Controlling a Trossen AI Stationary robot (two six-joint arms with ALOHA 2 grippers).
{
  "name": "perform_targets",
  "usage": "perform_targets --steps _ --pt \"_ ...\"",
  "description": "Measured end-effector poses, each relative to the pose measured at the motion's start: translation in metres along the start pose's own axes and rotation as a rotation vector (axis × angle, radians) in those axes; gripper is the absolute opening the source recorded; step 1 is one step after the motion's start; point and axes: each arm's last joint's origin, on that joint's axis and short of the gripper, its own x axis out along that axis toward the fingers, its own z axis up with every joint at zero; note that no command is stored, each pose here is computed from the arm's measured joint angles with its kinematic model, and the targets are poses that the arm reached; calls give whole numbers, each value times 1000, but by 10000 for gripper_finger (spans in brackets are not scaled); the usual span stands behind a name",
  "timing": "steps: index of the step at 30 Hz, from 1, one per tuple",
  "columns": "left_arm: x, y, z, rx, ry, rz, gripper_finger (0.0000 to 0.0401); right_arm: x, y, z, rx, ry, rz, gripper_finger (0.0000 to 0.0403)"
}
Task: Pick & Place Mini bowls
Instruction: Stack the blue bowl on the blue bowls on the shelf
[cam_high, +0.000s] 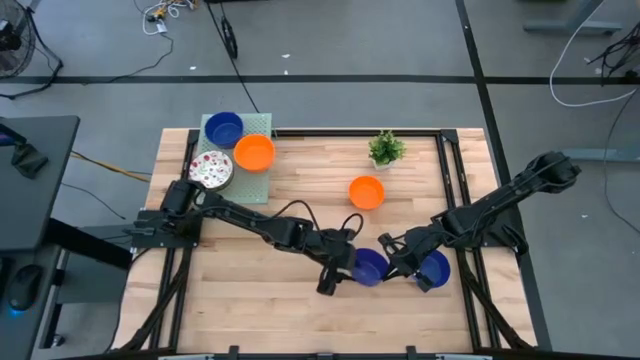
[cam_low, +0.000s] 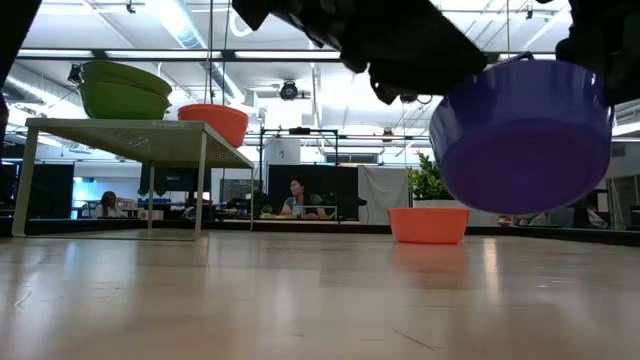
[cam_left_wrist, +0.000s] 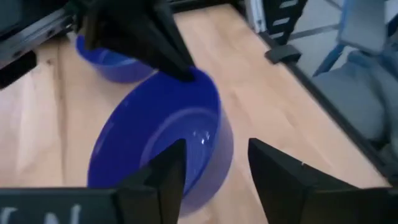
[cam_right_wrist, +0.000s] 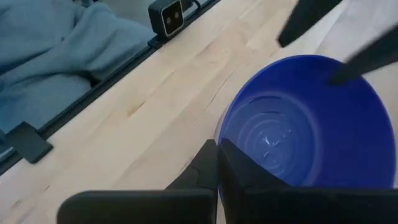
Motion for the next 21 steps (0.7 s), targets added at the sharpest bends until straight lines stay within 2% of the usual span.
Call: perform_targets --steps 10,21 --pt "4 2 -2 5 -6 2 110 0 -1 2 -19 -20 -3 4" --pt "10 2 -9 23 21 -15 87 0 -1 3 -28 -27 -5 5"
